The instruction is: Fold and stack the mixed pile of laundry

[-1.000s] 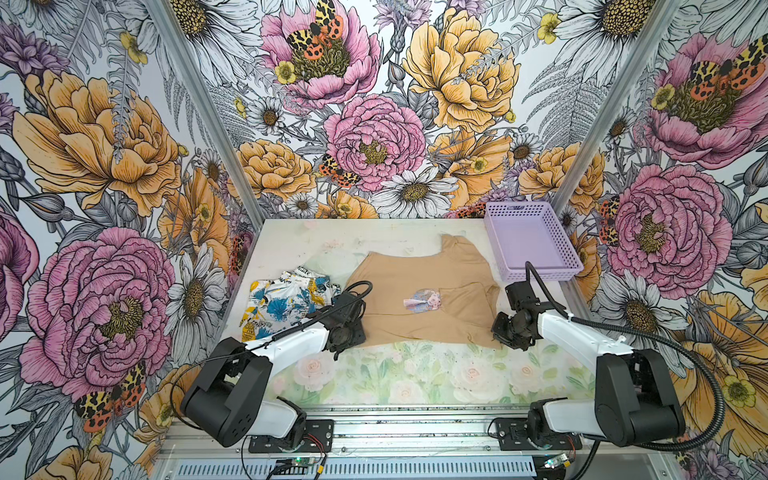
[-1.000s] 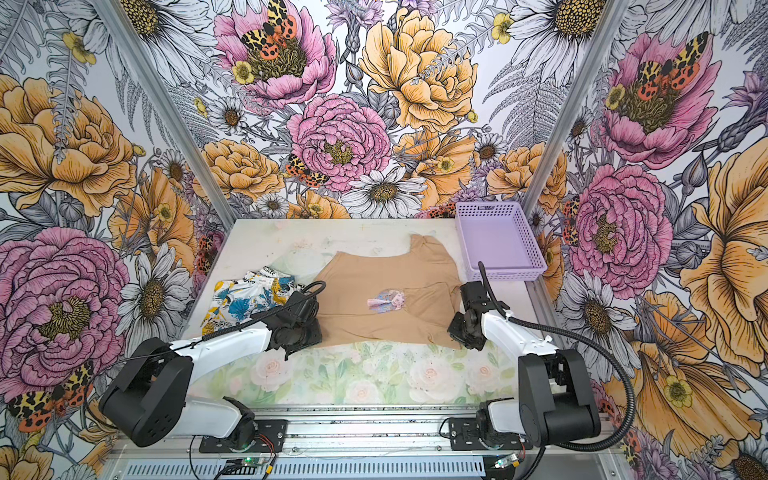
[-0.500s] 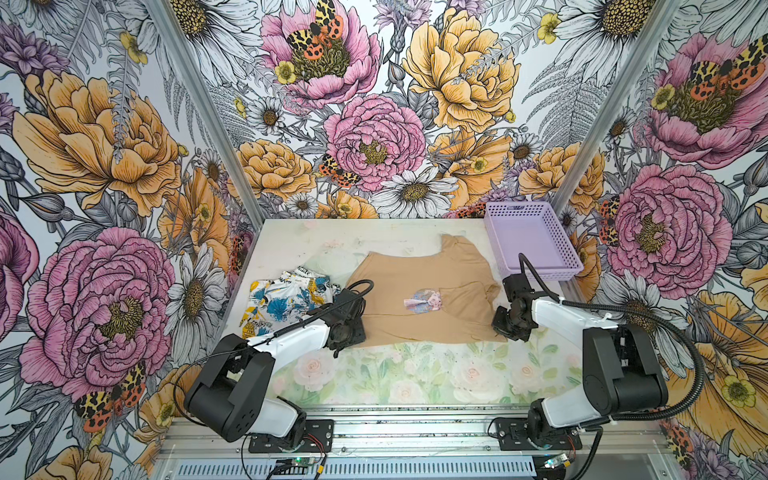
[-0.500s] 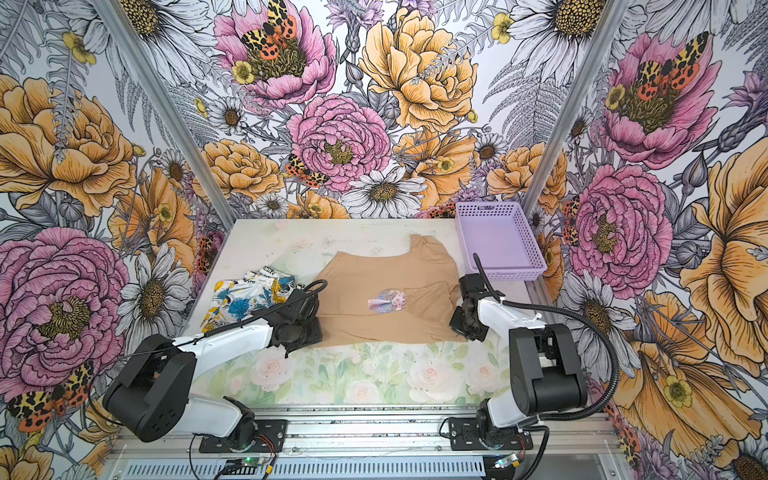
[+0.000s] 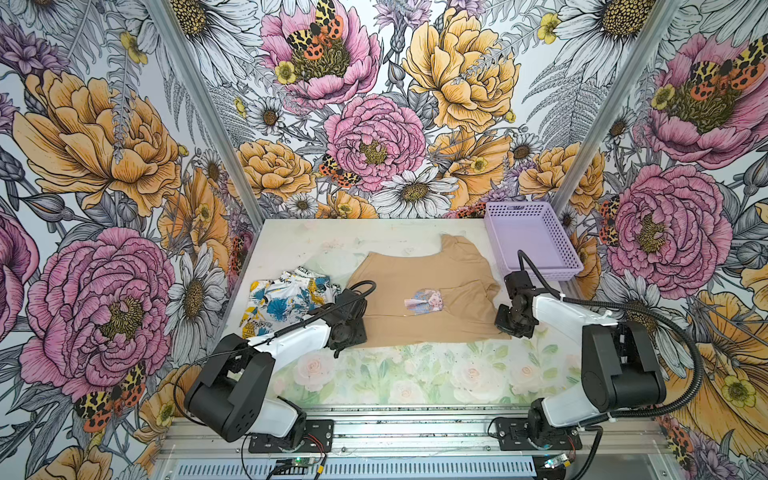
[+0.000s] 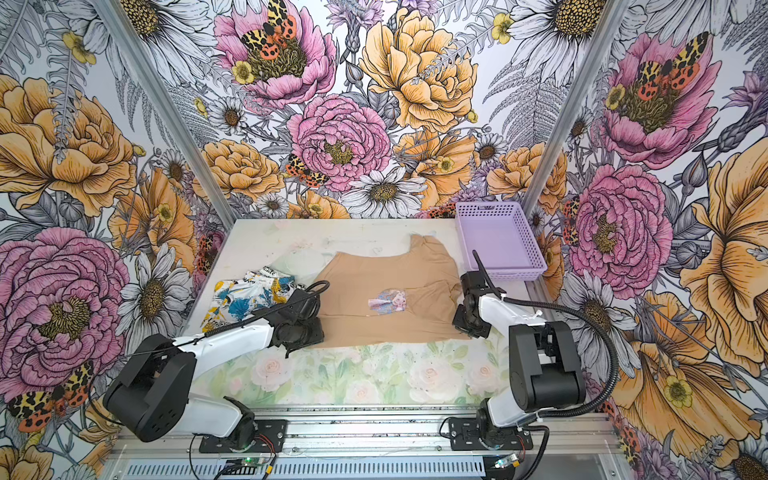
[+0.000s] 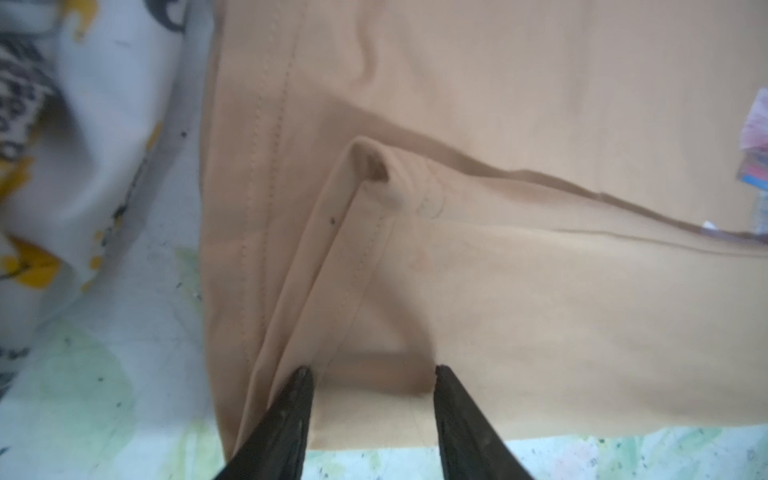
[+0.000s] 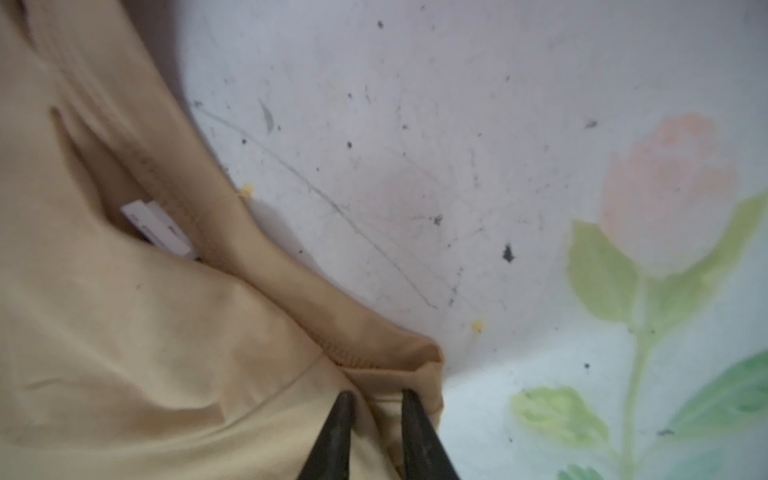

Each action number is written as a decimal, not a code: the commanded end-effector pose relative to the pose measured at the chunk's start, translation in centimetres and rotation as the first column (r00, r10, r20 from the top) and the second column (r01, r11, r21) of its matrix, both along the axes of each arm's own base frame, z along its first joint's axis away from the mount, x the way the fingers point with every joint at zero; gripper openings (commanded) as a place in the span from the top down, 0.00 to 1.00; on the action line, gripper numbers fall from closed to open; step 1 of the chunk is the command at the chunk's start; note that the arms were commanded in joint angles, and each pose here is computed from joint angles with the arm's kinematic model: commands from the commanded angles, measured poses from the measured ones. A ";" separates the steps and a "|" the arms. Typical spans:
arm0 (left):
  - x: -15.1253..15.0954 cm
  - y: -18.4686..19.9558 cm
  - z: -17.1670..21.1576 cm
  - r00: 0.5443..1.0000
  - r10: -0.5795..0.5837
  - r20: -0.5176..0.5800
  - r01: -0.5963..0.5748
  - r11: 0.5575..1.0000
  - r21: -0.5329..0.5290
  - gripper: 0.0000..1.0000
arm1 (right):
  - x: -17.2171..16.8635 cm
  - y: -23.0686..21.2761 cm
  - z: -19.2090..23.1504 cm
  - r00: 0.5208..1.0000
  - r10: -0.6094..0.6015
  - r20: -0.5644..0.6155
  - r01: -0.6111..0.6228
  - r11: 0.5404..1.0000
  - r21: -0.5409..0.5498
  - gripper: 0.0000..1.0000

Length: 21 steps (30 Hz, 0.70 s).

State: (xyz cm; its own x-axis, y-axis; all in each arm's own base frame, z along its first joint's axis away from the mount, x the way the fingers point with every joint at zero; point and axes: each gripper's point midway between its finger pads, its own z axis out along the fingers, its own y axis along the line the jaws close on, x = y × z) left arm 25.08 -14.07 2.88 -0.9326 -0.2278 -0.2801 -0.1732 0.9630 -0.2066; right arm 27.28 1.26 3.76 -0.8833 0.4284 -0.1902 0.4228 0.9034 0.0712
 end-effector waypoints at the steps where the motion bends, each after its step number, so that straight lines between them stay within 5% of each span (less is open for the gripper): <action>1: 0.7 0.0 3.0 0.999 -0.001 0.050 0.001 1.000 0.003 0.42 | 1.8 0.5 4.1 0.994 0.020 0.107 -0.021 1.000 0.005 0.72; 8: 5.6 -2.0 6.9 0.987 -0.033 0.160 0.035 0.999 -0.009 0.36 | 6.9 4.4 5.5 0.966 0.143 0.214 -0.151 0.988 0.022 0.62; 21: 22.7 -3.9 8.3 0.933 -0.055 0.355 0.047 0.998 0.032 0.35 | 21.8 8.1 5.0 0.905 0.237 0.354 -0.251 0.968 -0.006 0.60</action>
State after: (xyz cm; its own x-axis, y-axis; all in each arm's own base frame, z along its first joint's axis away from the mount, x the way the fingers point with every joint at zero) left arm 44.04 -18.38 9.89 -0.8299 -0.2059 -0.5186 -0.0763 0.9626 -0.2601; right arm 46.35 9.28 7.36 -0.8722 0.2267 -0.4334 0.1556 0.9687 0.1935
